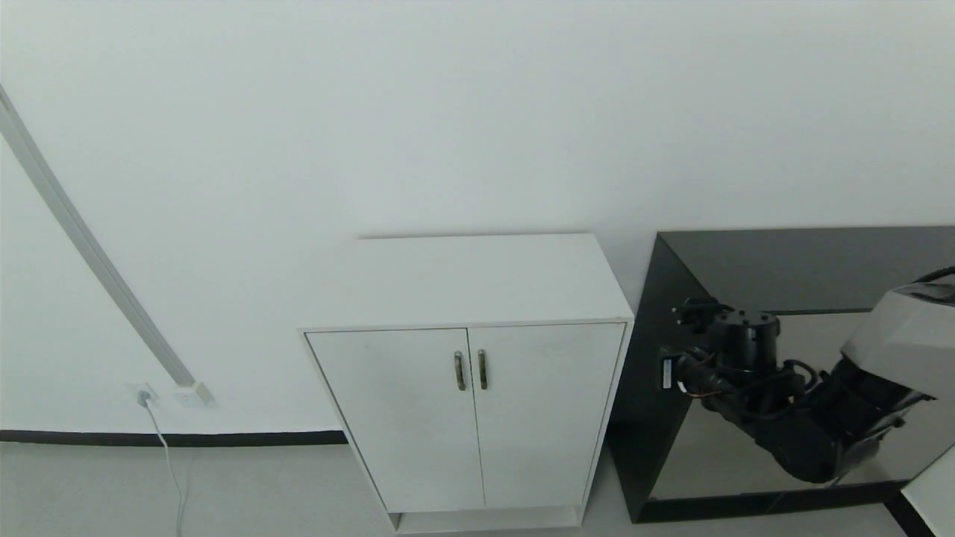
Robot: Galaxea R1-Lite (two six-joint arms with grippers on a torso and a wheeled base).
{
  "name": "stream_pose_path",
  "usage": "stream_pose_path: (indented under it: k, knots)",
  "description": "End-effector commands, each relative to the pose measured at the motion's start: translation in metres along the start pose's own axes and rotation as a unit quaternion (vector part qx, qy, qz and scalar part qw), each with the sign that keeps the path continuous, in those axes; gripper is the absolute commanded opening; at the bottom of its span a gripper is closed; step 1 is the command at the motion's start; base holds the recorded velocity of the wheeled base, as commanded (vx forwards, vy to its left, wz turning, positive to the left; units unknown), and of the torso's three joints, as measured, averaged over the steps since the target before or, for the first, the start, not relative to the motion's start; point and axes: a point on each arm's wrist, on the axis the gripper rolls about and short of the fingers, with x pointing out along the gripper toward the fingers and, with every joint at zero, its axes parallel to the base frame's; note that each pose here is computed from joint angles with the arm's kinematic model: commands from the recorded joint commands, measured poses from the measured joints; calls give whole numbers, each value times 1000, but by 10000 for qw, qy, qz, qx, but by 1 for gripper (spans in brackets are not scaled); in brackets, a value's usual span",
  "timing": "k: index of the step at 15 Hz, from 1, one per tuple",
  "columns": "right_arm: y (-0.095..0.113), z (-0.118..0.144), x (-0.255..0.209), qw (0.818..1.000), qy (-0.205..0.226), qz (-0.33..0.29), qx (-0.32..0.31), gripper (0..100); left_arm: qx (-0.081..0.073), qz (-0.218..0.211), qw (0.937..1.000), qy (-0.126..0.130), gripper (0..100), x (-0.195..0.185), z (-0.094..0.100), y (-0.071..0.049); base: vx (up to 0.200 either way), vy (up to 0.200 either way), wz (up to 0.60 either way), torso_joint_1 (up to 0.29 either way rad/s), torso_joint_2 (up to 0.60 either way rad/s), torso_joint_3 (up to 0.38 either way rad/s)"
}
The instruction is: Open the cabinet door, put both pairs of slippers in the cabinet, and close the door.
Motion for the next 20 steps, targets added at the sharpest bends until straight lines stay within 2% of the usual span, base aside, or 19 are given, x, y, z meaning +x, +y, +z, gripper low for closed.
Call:
stream_pose_path:
  k: [1, 4, 11, 13, 15, 20]
  knots:
    - [-35, 14, -32, 9986, -143, -485, 149, 0, -2, 6, 10000, 1, 0, 0, 0, 0, 0, 0, 0, 0, 0, 0]
    - [-54, 10, -68, 9973, -72, -700, 202, 0, -2, 6, 10000, 1, 0, 0, 0, 0, 0, 0, 0, 0, 0, 0]
    - [-69, -5, -164, 9966, -186, -793, 104, 0, -2, 6, 10000, 8, 0, 0, 0, 0, 0, 0, 0, 0, 0, 0]
    - [-74, -10, -185, 9958, -252, -864, 137, 0, -2, 6, 10000, 8, 0, 0, 0, 0, 0, 0, 0, 0, 0, 0]
    - [-76, -23, -203, 9958, -145, -895, 131, 0, -2, 6, 10000, 8, 0, 0, 0, 0, 0, 0, 0, 0, 0, 0]
    - [-81, -26, -247, 9951, -173, -950, 191, 0, 6, 6, 10000, 1, 0, 0, 0, 0, 0, 0, 0, 0, 0, 0]
